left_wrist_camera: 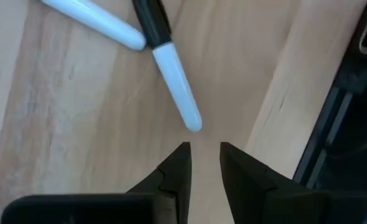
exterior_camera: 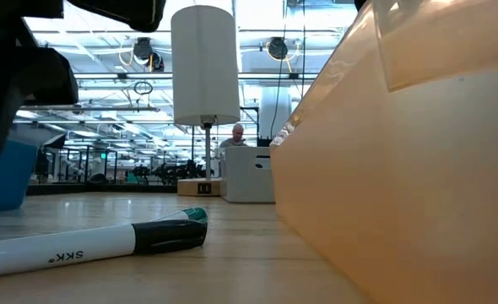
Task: Pick & Place Markers
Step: Put the small black highlighter pen in the orange bin
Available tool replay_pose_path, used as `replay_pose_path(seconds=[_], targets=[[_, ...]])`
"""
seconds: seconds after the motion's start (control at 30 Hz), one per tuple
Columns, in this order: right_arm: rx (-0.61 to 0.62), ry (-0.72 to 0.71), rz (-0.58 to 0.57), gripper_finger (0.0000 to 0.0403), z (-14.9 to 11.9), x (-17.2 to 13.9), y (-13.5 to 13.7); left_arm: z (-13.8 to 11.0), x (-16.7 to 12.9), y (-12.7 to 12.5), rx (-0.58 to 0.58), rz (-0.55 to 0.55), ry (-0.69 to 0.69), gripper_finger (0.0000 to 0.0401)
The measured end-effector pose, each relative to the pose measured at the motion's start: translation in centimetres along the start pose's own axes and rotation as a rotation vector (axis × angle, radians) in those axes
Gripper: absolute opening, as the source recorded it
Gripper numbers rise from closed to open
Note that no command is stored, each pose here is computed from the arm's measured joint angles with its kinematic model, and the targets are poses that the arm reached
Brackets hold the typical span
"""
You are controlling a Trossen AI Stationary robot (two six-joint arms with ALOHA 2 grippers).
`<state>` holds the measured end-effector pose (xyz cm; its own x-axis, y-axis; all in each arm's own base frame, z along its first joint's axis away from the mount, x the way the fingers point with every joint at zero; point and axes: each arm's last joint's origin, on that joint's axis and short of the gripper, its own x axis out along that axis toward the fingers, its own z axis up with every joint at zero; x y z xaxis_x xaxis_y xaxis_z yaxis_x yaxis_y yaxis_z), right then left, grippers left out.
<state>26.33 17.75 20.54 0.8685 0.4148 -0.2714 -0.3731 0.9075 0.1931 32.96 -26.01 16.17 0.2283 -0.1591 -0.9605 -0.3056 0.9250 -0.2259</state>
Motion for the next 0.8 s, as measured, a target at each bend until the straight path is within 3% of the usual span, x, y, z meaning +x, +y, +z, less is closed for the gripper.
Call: replay_pose_path(seconds=[0.17, 0.5, 0.8], targets=[[0.000, 0.000, 0.000, 0.0187, 0.0, 0.0, 0.0, 0.8, -0.5, 0.0, -0.091, -0.006, -0.021, 0.0088], [0.002, -0.001, -0.003, 0.0187, 0.0, 0.0, 0.0, 2.0, -2.1, -0.8, -0.102, 0.011, -0.115, 0.0087], [0.003, -0.001, -0.003, 0.0187, 0.0, 0.0, 0.0, 1.7, -1.6, 0.1, -0.170, 0.122, -0.134, 0.0087]])
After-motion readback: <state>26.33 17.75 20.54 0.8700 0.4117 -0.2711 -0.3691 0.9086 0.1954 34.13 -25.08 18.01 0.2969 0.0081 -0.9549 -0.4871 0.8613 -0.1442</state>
